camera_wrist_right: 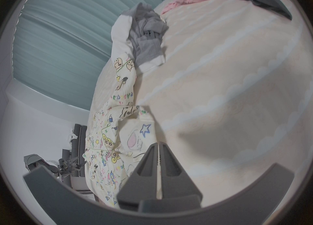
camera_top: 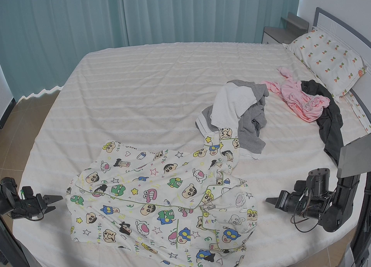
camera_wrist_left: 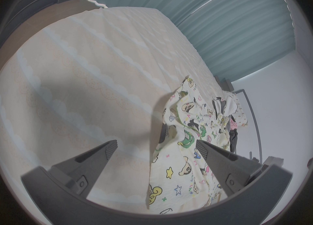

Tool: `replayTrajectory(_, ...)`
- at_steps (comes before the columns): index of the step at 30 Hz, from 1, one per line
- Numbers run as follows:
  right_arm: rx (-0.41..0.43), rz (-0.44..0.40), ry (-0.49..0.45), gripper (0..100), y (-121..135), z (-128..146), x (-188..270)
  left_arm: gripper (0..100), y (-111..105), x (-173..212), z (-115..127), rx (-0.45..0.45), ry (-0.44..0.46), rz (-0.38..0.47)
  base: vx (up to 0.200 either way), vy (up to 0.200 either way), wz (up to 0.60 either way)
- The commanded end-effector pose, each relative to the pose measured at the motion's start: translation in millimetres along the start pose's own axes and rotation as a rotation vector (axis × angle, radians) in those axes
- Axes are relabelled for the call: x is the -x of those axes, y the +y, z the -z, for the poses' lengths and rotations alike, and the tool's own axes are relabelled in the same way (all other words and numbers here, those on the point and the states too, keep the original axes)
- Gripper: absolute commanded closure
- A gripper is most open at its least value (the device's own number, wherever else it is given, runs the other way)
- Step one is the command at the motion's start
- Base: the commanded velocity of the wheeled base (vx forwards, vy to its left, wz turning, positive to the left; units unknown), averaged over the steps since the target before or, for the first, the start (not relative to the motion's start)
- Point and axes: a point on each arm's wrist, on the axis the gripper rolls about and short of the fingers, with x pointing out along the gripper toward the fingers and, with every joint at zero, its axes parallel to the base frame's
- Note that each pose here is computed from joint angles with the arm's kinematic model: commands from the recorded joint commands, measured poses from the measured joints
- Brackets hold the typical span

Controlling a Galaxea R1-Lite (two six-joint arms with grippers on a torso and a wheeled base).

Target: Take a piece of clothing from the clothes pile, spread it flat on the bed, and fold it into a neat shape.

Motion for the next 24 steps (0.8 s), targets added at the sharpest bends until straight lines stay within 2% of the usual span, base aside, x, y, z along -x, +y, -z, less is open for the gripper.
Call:
replayTrajectory(1, -0.013, 0.045, -0.008, 100, -14, 1, 6, 0, -1, 0, 10, -0.008, 0.021, 0.002, 0.000, 0.000, 0.00)
replayTrajectory(5, -0.001, 0.050, 0.004, 100, -16, 4, 8, 0, -2, 1, 11, -0.010, 0.023, 0.002, 0.000, 0.000, 0.00)
replayTrajectory(8, 0.018, 0.021, 0.003, 100, -11, 5, 6, 0, -2, 1, 11, -0.009, 0.024, 0.002, 0.000, 0.000, 0.00)
replayTrajectory(9, 0.028, 0.010, 0.008, 0, -9, 6, 4, 0, -2, 1, 11, -0.009, 0.024, 0.002, 0.000, 0.000, 0.00)
replayTrajectory(16, 0.069, -0.060, 0.045, 0, 6, 13, -8, 0, -2, 0, 13, -0.007, 0.028, 0.003, 0.000, 0.000, 0.00)
replayTrajectory(24, 0.093, -0.112, 0.037, 0, 15, 9, -28, 0, -2, 0, 13, -0.006, 0.029, 0.003, 0.000, 0.000, 0.00)
